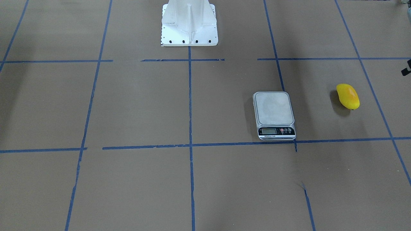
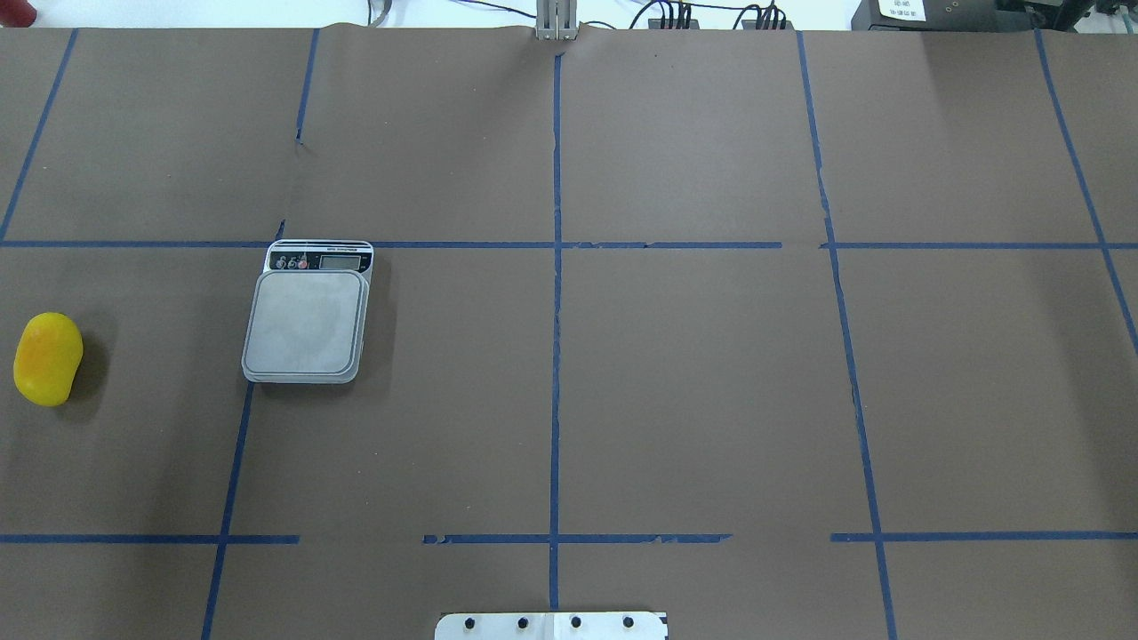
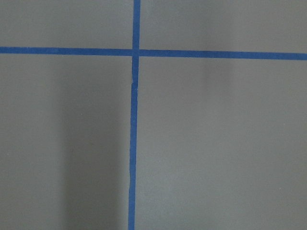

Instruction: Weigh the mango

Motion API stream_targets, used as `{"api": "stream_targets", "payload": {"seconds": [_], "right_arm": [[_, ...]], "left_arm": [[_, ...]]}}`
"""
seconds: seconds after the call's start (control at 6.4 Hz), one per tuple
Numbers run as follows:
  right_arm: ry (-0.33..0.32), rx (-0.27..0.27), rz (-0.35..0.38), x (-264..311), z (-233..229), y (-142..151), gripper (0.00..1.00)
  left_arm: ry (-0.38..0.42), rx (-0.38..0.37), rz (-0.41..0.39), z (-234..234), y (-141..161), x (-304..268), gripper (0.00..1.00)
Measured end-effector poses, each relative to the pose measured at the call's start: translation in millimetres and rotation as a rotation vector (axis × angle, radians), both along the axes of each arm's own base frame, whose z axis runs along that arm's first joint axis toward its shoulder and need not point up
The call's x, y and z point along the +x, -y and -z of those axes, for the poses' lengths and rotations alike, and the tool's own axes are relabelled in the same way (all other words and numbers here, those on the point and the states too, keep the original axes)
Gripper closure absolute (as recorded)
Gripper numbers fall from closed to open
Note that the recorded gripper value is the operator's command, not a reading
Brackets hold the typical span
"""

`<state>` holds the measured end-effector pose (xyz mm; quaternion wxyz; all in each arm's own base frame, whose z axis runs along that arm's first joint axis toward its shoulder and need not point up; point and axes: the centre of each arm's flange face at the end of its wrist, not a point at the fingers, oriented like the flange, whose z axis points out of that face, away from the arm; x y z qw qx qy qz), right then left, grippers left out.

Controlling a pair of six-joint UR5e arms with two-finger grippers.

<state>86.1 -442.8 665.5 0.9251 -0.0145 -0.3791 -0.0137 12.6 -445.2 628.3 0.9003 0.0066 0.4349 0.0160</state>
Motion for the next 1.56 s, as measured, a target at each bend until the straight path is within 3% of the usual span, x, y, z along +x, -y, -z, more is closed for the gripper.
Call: {"api": "stream_targets", "payload": {"seconds": [0.47,0.78,1.09,1.25,1.41,1.56], "right_arm": [[0.0,0.0,0.0,0.0,0.0,0.0,0.0],[0.0,0.0,0.0,0.0,0.0,0.0,0.0],[0.0,0.0,0.0,0.0,0.0,0.0,0.0],[0.0,0.0,0.0,0.0,0.0,0.0,0.0],[0.0,0.0,0.0,0.0,0.0,0.0,0.0],[0.0,0.0,0.0,0.0,0.0,0.0,0.0]], "left_arm": [[-0.015,-0.063,-0.025,4.4,10.0,95.9,0.0],[0.017,-0.083,-0.064,0.5,32.3,148.6,0.0],[0.073,-0.086,-0.103,-12.3,31.7,183.6,0.0],[0.089,-0.095,-0.111,-16.4,28.4,193.6,0.11],[0.096,-0.11,-0.108,-17.5,25.7,199.4,0.7],[0.098,-0.123,-0.106,-17.8,23.4,203.7,1.0]]}}
